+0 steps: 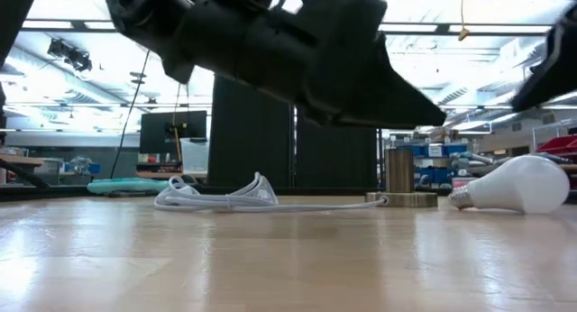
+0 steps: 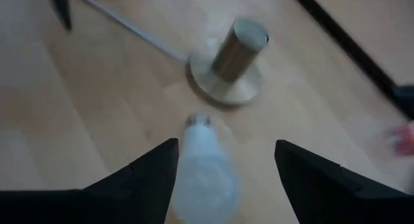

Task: Screw lightbulb
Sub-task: Insert the lightbulb into the lamp

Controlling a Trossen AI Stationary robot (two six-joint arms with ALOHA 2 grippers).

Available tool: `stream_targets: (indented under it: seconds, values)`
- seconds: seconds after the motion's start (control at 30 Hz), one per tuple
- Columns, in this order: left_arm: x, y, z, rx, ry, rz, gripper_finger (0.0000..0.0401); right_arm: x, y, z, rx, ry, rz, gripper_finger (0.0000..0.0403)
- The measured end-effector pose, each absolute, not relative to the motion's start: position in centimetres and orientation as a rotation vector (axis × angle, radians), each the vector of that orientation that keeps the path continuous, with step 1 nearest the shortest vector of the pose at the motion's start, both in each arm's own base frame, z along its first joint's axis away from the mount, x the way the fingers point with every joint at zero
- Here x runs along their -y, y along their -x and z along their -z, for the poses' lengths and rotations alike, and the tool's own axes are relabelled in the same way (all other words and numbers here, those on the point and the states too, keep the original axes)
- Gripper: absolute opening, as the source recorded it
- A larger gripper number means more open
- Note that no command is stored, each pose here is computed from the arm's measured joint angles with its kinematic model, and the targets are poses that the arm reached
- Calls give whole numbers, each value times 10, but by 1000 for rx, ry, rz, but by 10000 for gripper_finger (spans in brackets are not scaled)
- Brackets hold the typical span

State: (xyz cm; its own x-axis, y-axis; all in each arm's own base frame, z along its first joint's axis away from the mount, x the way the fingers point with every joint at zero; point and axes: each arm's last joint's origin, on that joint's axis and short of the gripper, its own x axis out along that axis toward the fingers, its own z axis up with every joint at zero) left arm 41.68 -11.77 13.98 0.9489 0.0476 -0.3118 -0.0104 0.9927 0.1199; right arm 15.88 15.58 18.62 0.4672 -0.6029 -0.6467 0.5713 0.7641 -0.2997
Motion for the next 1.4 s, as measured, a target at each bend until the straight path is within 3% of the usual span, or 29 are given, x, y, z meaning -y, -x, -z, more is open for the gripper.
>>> stream_targets:
  seconds: [0.47, 0.77, 1.4]
  values:
    - [73, -429, -134, -322, -73, 13, 266, -108, -113, -153, -705, -179, 535, 287]
    - [50, -436, -106, -352, -67, 0, 266, -96, -117, -127, -600, -201, 478, 295]
    - [50, -436, -103, -367, -71, 1, 266, -87, -146, -90, -544, -146, 506, 297]
